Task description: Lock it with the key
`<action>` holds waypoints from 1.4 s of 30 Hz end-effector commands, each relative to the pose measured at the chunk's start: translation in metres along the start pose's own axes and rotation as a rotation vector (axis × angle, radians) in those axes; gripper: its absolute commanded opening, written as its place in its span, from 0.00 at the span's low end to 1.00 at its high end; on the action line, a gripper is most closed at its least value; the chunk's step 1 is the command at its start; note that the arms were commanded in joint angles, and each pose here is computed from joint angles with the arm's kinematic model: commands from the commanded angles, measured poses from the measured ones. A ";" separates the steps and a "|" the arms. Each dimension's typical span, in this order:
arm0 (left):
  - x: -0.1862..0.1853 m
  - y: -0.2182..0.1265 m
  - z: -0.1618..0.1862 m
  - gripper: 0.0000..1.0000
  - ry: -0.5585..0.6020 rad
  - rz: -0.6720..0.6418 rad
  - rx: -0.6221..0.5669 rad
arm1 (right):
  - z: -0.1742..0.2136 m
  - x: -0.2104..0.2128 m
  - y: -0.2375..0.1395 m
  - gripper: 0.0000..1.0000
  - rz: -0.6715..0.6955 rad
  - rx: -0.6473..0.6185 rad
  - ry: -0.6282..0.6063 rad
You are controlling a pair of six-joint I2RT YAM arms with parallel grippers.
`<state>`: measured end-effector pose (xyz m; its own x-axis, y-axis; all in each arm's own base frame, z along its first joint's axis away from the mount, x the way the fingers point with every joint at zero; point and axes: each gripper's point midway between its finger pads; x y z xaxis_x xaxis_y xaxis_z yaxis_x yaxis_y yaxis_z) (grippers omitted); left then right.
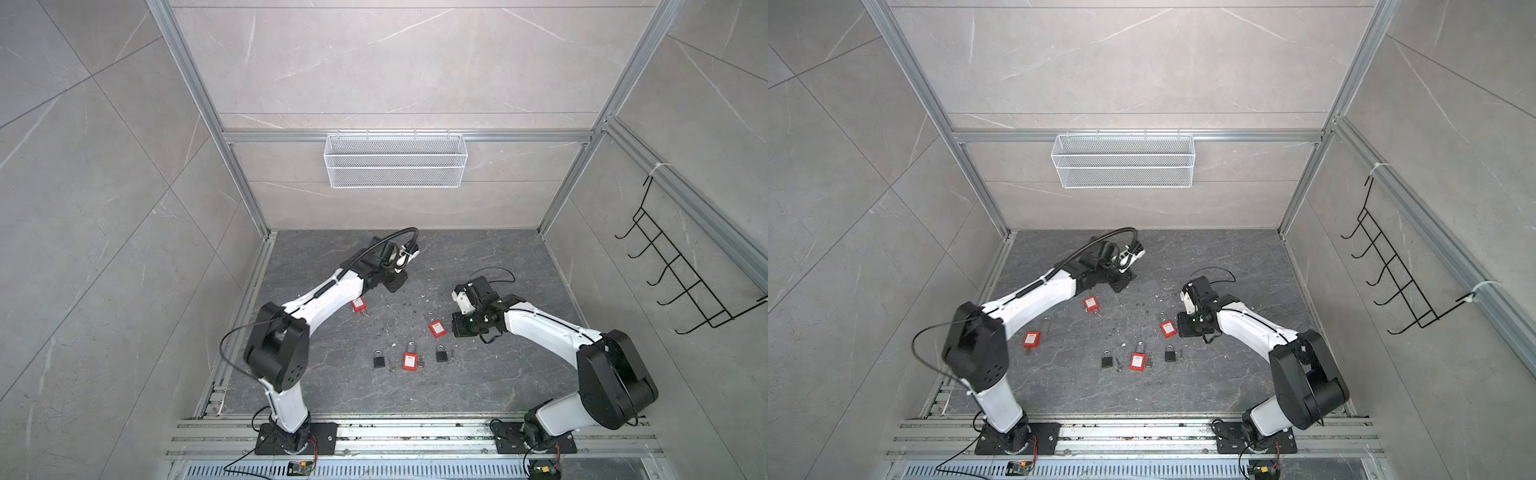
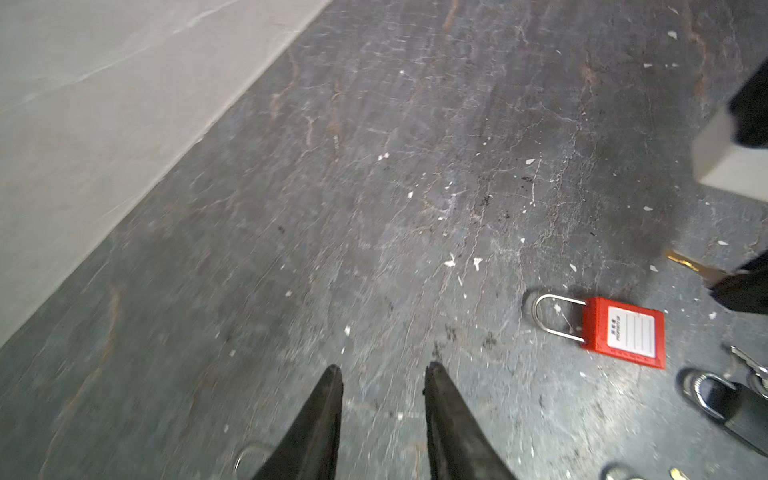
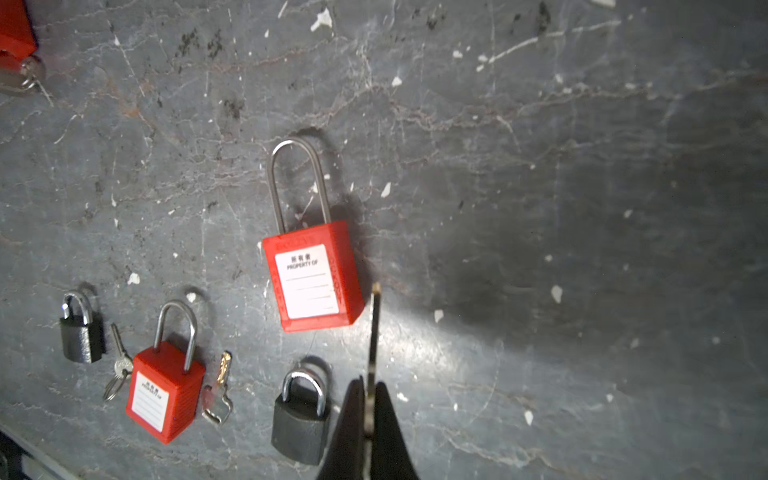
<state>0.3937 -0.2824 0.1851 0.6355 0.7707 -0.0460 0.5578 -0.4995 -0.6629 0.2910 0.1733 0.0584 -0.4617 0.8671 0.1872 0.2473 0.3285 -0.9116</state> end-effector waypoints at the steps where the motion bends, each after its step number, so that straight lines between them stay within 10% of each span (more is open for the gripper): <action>1: 0.012 -0.042 0.005 0.37 -0.150 -0.067 -0.084 | 0.004 -0.008 0.008 0.00 0.035 0.066 -0.024; 13: 0.038 -0.133 0.084 0.50 -0.359 -0.234 -0.210 | -0.002 0.005 0.035 0.00 0.028 0.150 -0.002; 36: 0.057 -0.129 0.103 0.66 -0.466 -0.292 -0.129 | 0.010 0.007 0.038 0.00 0.124 0.155 0.147; 42: 0.063 -0.128 0.112 0.71 -0.556 -0.314 -0.069 | -0.008 0.001 0.027 0.15 0.167 0.079 0.140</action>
<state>0.2975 -0.1299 0.1722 0.1368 0.9670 -0.2148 0.7134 -0.2466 -0.6560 0.2923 0.1878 0.0214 -0.3081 0.9463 0.0977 0.1717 0.1564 -0.9727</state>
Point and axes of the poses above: each gripper's point midway between its finger pads, its own y axis out along the fingers, its own x axis along the line the jaws close on, z = x × y, and after that the axes turned 15 degrees about -y, right-handed
